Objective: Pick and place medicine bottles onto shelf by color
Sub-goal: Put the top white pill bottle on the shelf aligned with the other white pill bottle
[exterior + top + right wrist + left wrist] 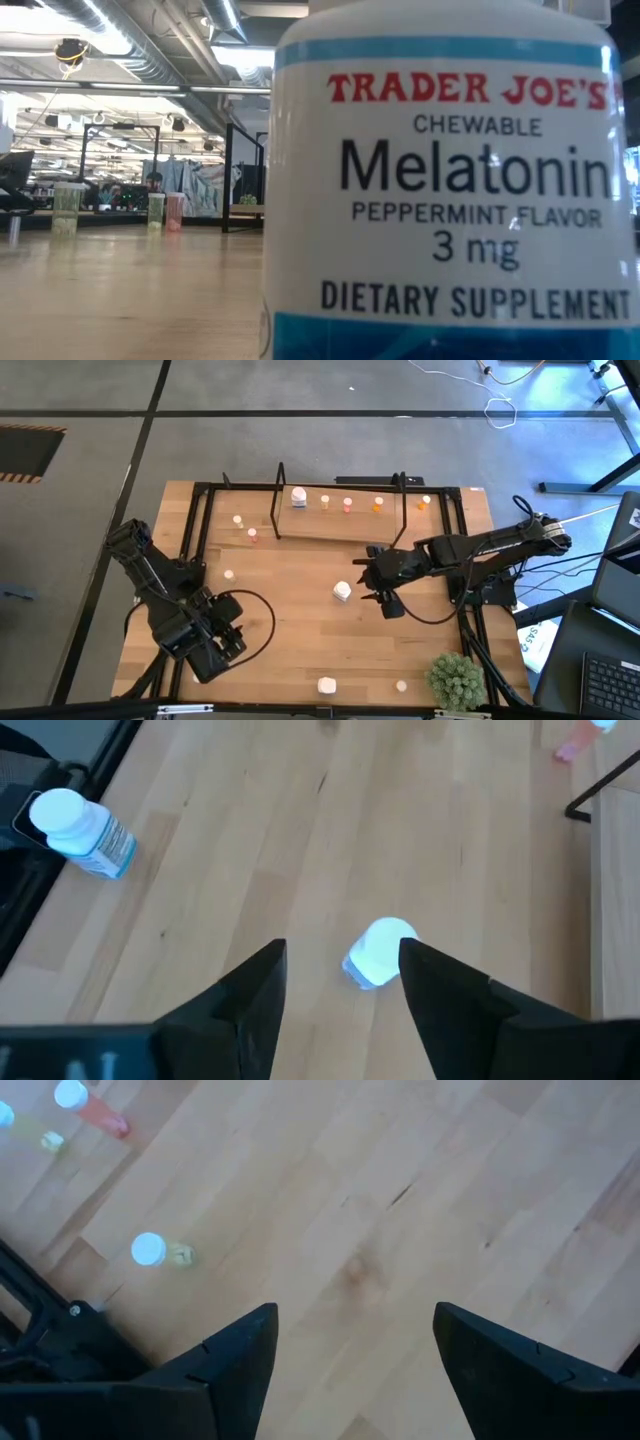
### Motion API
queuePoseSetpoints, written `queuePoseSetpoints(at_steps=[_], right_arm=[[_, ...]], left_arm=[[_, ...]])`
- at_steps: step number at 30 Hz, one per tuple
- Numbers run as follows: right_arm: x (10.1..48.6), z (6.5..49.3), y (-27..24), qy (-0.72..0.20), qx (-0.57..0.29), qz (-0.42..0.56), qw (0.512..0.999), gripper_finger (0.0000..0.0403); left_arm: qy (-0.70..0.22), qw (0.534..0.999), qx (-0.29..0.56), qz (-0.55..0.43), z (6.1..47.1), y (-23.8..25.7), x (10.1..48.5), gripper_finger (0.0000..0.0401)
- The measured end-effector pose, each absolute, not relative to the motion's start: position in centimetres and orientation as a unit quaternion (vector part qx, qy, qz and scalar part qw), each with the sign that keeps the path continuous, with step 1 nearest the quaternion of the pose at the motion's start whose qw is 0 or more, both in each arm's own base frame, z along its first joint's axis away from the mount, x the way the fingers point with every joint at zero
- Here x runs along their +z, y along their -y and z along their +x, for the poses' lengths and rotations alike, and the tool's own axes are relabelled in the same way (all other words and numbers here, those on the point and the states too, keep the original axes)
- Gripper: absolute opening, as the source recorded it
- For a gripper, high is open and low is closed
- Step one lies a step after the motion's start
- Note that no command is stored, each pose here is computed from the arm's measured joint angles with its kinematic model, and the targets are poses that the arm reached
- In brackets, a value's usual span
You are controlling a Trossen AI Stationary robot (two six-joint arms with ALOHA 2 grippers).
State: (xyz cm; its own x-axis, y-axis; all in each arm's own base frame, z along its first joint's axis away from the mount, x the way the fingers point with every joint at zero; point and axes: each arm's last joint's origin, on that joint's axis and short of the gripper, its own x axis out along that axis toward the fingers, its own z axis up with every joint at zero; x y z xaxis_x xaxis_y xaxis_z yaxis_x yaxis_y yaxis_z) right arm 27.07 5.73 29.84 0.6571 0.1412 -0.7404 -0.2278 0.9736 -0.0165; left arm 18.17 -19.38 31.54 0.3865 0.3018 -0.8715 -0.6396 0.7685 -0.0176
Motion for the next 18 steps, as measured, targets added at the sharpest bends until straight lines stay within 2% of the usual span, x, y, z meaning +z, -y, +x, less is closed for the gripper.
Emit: queuePoseSetpoints(at_steps=[4, 9, 18], right_arm=[[29.8, 27.1, -5.7, -0.401, 0.100, -0.051, 0.909, 0.0197], [29.9, 27.3, -5.8, -0.400, 0.070, 0.011, 0.914, 0.0197], [28.1, 28.7, -5.3, -0.401, -0.117, 0.103, 0.903, 0.0197]], left_arm=[[-0.471, 0.812, 0.292, -0.182, 18.2, 19.4, 31.5, 0.0263], [-0.469, 0.811, 0.295, -0.188, 18.2, 19.4, 31.5, 0.0263], [-0.468, 0.811, 0.296, -0.190, 18.2, 19.4, 31.5, 0.0263]])
